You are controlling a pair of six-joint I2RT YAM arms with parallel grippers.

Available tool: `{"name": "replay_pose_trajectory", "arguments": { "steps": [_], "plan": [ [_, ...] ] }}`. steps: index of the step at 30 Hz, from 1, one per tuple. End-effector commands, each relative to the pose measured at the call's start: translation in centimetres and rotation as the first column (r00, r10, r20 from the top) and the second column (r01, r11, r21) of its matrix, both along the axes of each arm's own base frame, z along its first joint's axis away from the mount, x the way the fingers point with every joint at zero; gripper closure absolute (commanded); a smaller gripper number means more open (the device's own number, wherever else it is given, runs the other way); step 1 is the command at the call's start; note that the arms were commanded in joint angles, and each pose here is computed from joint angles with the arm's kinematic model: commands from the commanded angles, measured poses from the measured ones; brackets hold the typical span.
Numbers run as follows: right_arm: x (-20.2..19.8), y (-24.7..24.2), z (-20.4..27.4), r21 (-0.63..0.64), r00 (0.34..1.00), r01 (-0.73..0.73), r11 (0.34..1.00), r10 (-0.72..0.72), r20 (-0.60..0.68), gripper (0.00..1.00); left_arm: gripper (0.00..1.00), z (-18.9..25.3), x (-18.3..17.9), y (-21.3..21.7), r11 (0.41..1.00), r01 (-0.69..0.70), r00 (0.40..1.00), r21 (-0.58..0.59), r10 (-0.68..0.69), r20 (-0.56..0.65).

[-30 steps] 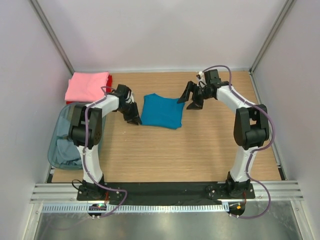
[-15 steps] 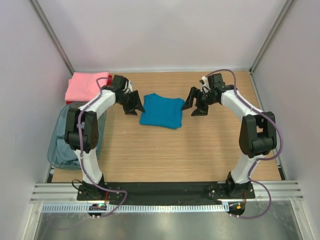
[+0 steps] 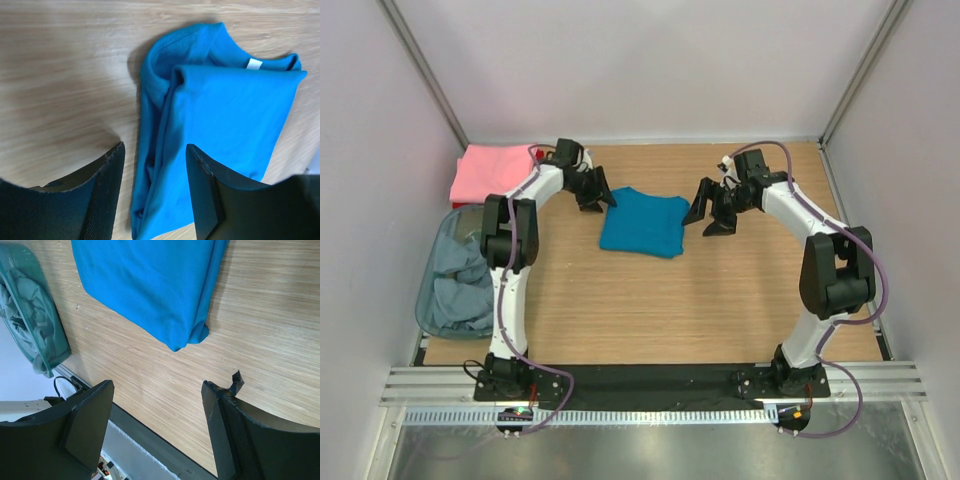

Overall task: Fold and stack the t-shirts
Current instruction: Fold the tshirt, then neatly place the folded tshirt to the corner

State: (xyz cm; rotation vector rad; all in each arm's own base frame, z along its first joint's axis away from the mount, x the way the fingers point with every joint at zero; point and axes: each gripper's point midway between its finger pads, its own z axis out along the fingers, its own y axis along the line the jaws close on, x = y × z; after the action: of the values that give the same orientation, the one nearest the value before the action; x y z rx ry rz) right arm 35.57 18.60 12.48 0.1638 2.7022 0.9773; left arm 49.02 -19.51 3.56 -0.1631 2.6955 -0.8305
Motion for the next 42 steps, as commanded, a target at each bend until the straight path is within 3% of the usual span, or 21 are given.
{"name": "replay_pose_trajectory", "arguments": {
  "steps": [1,10,28,32,33,34,42],
  "plan": [
    [-0.2,0.2,1.5,0.008,0.999,-0.018,1.000,0.018,0.047,0.22,0.45,-2.2,0.7,0.3,1.000,0.008,1.000,0.016,-0.008,-0.006],
    [-0.6,0.2,0.7,0.011,0.999,-0.026,1.000,0.026,0.029,0.22,0.46,-4.2,1.6,0.2,0.999,-0.003,1.000,0.048,0.004,-0.022],
    [-1.0,0.3,1.5,0.029,0.999,-0.013,0.999,0.012,0.038,0.23,0.57,-6.1,-1.0,-1.3,0.991,0.003,0.997,0.132,0.007,-0.075],
    [-1.4,0.2,1.5,0.033,0.999,-0.007,0.999,0.006,0.036,0.22,0.78,-5.7,-1.0,-2.2,0.990,0.001,0.998,0.141,0.009,-0.066],
    [-1.5,0.2,1.5,0.036,0.999,-0.004,0.999,0.003,0.035,0.23,0.91,-5.2,-0.8,-2.4,0.990,-0.003,0.998,0.142,0.011,-0.055],
    [-1.7,0.3,1.6,0.038,0.999,-0.007,0.999,0.005,0.037,0.22,0.98,-4.9,-0.3,-2.0,0.984,-0.021,0.999,0.176,0.028,-0.036],
    [-1.9,0.3,3.3,0.061,0.997,0.015,0.998,-0.020,0.078,0.22,1.00,4.9,3.2,0.4,0.934,-0.126,0.984,0.335,0.074,0.163]
  ]
}}
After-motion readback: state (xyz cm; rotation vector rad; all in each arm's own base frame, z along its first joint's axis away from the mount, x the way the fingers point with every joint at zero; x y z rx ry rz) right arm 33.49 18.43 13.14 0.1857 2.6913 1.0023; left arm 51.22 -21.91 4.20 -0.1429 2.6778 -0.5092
